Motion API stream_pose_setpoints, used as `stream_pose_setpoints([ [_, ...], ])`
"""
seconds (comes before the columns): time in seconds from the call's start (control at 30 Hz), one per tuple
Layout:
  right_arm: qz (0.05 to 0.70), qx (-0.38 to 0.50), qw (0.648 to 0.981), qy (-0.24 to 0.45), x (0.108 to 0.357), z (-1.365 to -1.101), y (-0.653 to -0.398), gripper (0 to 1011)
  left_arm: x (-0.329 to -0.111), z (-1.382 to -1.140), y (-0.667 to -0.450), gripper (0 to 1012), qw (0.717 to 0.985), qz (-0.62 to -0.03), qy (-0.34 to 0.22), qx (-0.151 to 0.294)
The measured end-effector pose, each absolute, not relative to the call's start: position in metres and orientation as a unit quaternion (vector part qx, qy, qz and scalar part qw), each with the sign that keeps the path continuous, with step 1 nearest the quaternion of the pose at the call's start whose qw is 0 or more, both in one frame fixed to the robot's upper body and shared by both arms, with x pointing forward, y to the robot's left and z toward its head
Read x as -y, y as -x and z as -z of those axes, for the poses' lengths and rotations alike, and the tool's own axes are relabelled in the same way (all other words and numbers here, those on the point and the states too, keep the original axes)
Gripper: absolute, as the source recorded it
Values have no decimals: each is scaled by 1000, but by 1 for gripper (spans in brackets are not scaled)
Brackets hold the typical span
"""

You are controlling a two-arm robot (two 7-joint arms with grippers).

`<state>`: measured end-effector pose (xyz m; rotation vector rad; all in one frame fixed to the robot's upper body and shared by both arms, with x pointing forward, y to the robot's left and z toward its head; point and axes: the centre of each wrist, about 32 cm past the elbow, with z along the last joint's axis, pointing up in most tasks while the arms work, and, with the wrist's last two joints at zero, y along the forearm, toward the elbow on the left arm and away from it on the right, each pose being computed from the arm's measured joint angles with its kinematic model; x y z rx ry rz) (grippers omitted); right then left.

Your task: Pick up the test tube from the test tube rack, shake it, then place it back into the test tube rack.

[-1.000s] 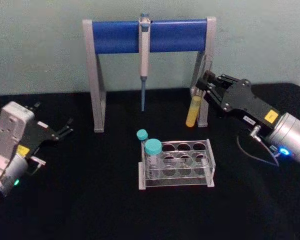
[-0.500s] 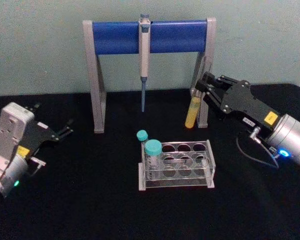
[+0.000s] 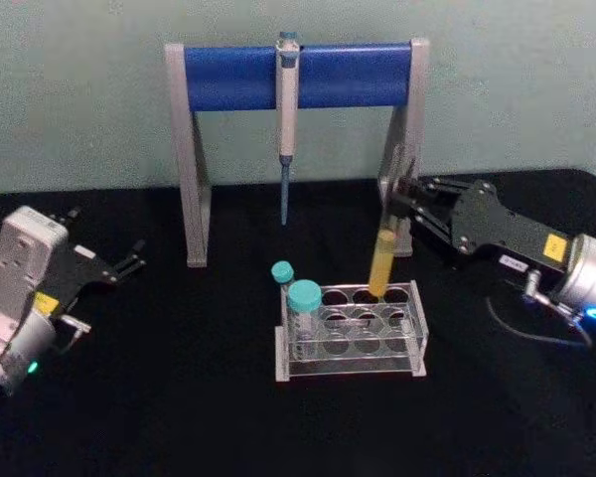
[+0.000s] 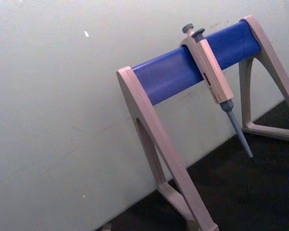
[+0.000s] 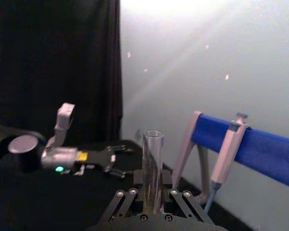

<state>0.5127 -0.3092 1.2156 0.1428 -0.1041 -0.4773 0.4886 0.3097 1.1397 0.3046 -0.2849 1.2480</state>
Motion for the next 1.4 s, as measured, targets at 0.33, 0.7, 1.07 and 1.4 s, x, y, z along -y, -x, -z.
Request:
stream_pose_setpoints([
  [0.33, 253, 71, 965, -15, 340, -1224, -499, 220, -310, -1140, -489, 1001, 791, -580, -141, 132],
  [0.7, 354, 148, 923, 15, 336, -1223, -499, 220, -310, -1140, -489, 1001, 791, -580, -141, 132],
  [1.07, 410, 146, 899, -38, 299, -1212, -517, 218, -310, -1140, -489, 1001, 791, -580, -142, 132],
  [1.4, 362, 86, 924, -83, 285, -1211, -523, 220, -310, -1140, -489, 1001, 791, -580, -142, 132],
])
